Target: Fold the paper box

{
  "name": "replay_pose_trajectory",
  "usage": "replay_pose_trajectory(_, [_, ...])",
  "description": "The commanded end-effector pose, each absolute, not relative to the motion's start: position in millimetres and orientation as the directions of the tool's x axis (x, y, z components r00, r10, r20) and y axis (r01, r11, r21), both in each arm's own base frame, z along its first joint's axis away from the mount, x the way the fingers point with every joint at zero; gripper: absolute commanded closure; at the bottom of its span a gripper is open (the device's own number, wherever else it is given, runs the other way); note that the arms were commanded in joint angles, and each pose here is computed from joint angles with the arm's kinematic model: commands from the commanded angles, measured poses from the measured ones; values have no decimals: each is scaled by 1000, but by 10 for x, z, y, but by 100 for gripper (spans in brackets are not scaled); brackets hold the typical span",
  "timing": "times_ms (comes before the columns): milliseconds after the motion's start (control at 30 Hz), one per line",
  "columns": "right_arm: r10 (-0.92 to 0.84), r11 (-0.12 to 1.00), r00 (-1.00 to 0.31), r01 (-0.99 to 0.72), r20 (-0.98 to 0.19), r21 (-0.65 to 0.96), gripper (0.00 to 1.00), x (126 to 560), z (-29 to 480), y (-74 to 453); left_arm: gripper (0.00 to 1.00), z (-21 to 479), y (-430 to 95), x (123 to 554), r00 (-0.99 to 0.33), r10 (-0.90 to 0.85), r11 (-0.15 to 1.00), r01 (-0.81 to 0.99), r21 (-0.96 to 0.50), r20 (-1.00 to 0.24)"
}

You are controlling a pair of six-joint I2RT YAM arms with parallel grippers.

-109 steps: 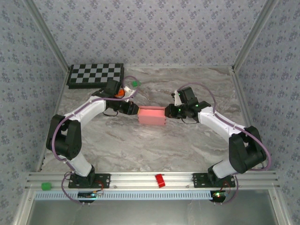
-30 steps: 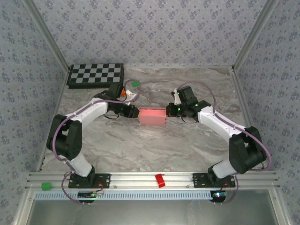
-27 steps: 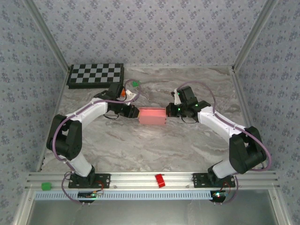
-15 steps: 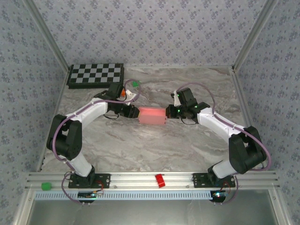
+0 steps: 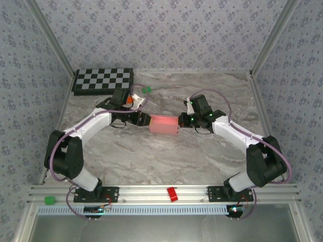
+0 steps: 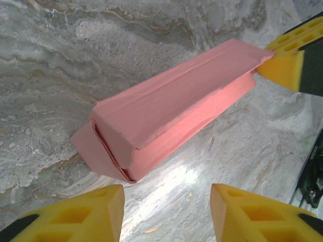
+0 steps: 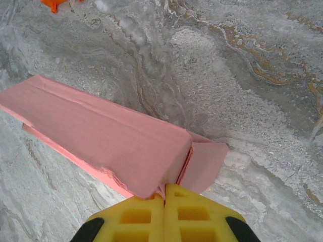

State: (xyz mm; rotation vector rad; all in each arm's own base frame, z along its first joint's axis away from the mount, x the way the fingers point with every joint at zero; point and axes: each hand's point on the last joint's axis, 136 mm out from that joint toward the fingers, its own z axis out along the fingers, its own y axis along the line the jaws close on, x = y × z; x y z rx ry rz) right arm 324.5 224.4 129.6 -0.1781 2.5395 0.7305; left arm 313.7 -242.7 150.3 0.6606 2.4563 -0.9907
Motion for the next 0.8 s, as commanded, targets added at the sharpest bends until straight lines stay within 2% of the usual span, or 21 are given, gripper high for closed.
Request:
replay_pose_trajectory(0, [-14, 867, -900, -228, -436, 443, 98, 3122, 1134, 2194, 49, 1799, -2481, 3207, -775, 208, 587, 587, -557, -597])
replay_pose_trajectory(200, [-14, 866, -899, -230, -438, 443, 98, 3126, 1141, 2199, 45, 1855, -2524, 3329, -786, 152, 586, 560, -585, -600])
replay_pose_trajectory(367, [-16, 864, -899, -232, -438, 446, 98, 3126, 1144, 2213, 44, 1738, -2500, 3471, -828, 113, 642, 482, -596, -549])
replay_pose_trajectory(633, [-19, 862, -897, -238, -441, 447, 97, 3121, 1165, 2229, 50, 1506, -2512, 3492, -878, 130, 664, 422, -617, -461])
replay_pose_trajectory(767, [-18, 854, -891, -250, -454, 456, 90, 3123, 1231, 2253, 52, 1425, -2487, 3460, -888, 135, 676, 408, -614, -440])
